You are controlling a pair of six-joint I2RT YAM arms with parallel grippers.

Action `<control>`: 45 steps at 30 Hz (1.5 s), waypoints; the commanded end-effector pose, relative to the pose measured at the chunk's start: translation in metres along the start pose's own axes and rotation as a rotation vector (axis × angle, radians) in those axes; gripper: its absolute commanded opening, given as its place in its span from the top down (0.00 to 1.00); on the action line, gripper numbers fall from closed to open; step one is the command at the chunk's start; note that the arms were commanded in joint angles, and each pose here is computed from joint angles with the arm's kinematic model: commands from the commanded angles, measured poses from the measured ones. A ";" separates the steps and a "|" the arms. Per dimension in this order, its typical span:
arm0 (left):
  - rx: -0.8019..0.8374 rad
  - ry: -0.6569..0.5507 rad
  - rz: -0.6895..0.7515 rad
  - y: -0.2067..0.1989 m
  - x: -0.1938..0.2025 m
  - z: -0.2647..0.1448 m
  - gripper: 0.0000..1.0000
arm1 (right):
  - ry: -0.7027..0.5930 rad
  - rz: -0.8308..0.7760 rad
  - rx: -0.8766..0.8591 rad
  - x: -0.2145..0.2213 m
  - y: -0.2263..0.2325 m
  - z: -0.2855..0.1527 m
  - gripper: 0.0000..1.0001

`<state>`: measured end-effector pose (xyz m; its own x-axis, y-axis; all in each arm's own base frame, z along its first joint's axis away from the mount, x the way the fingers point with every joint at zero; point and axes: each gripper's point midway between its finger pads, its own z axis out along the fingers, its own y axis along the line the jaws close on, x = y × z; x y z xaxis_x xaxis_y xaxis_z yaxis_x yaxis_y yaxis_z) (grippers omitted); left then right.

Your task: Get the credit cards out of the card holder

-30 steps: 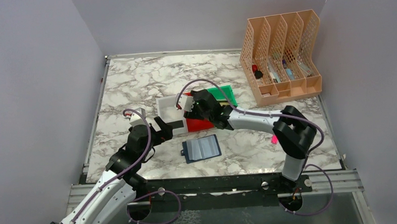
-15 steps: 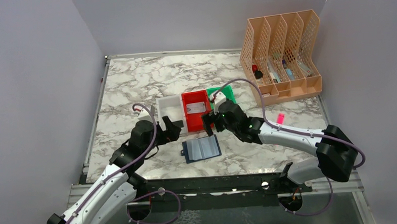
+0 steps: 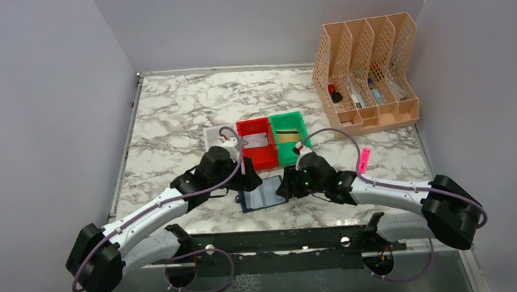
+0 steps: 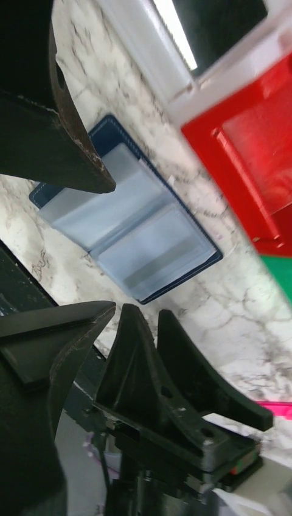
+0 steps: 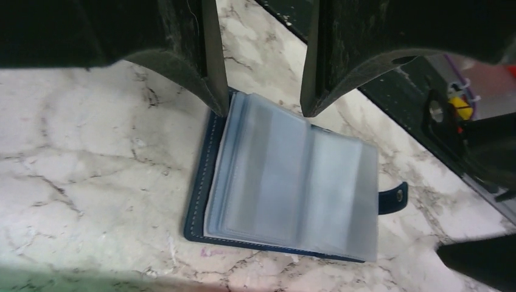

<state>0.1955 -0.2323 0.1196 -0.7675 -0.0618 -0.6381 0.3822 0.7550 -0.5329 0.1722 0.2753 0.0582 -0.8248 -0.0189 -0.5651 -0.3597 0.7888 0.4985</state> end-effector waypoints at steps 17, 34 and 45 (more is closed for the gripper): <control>-0.144 0.192 0.006 0.029 0.063 0.031 0.46 | 0.092 0.067 -0.062 0.011 0.017 0.023 0.64; -0.185 0.231 -0.002 0.042 0.079 0.032 0.57 | 0.137 0.032 -0.146 0.008 0.039 0.022 0.71; -0.189 0.204 -0.004 0.042 0.073 0.030 0.57 | 0.152 0.082 -0.134 0.009 0.039 0.030 0.71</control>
<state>0.1698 -0.2288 0.0345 -0.8705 0.0670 -0.4876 0.3015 0.8557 -0.4206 0.1561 0.3136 0.0405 -0.9106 -0.0892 -0.4035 -0.3378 0.7230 0.6026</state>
